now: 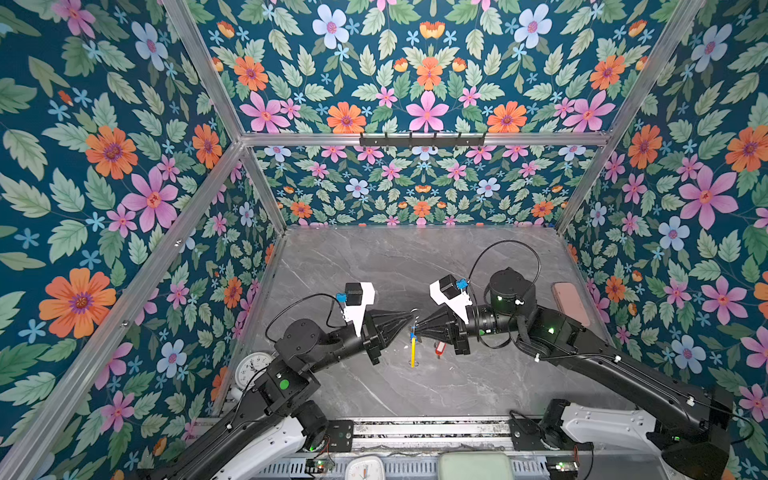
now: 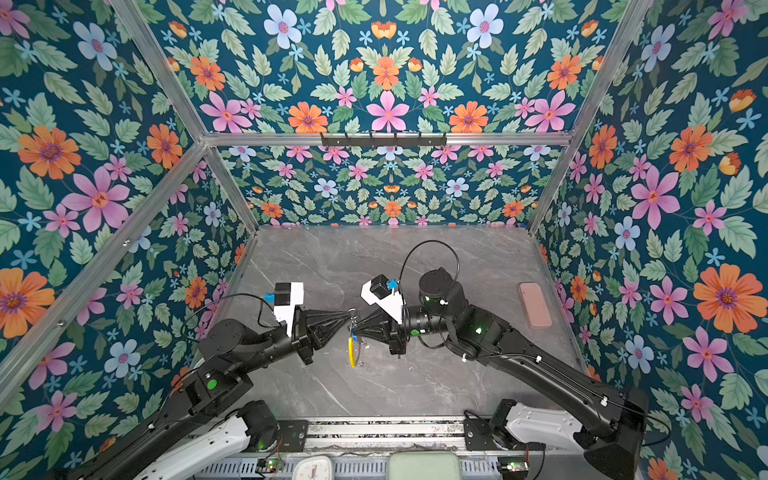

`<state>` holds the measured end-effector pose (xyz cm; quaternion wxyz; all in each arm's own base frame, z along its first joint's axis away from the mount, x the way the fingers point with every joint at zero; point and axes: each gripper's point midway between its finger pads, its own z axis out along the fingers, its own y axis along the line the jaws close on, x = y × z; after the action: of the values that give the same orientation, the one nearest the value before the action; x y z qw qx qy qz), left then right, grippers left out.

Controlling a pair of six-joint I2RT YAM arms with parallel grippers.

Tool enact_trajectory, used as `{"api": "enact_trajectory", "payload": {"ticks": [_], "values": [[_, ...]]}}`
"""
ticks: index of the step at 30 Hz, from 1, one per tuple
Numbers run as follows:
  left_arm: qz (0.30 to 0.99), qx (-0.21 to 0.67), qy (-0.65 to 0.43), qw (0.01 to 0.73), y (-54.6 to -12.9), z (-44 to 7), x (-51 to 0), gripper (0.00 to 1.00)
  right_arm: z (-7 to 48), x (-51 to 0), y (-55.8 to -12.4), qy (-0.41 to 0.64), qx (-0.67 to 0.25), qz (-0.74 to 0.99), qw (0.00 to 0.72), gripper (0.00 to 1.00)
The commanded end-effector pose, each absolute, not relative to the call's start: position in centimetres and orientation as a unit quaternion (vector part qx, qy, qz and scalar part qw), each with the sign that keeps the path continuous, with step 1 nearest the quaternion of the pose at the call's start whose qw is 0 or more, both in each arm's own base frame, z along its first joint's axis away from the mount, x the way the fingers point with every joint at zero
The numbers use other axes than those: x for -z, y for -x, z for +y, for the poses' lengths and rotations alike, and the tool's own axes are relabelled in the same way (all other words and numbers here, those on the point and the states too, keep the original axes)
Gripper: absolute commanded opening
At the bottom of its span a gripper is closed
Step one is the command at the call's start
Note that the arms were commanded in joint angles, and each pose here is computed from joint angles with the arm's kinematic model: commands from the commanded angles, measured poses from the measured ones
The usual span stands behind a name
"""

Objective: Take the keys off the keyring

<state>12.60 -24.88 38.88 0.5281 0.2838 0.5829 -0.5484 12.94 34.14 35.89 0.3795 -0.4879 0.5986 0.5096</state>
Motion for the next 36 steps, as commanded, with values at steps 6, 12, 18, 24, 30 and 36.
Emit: {"api": "enact_trajectory", "payload": {"ticks": [6, 12, 18, 24, 30, 36], "values": [[0.576, 0.538, -0.313, 0.531, -12.0, -24.9, -39.2, 0.0, 32.5, -36.3, -13.0, 0.506, -0.485, 0.616, 0.36, 0.0], [0.563, 0.548, -0.335, 0.52, -11.0, -25.1, -39.3, 0.0, 32.2, -37.0, -13.5, 0.514, -0.467, 0.619, 0.366, 0.0], [0.551, 0.56, -0.346, 0.513, -10.2, -25.2, -39.5, 0.0, 32.0, -37.7, -13.7, 0.519, -0.458, 0.616, 0.376, 0.0], [0.54, 0.571, -0.353, 0.508, -9.6, -25.2, -39.8, 0.0, 32.0, -37.6, -13.8, 0.522, -0.457, 0.617, 0.372, 0.0], [0.518, 0.586, -0.332, 0.528, -9.7, -24.7, -40.7, 0.0, 32.5, -36.7, -13.8, 0.523, -0.468, 0.617, 0.357, 0.0], [0.498, 0.597, -0.318, 0.543, -9.7, -24.3, -41.2, 0.0, 32.8, -36.3, -13.4, 0.521, -0.482, 0.613, 0.347, 0.0]]}}
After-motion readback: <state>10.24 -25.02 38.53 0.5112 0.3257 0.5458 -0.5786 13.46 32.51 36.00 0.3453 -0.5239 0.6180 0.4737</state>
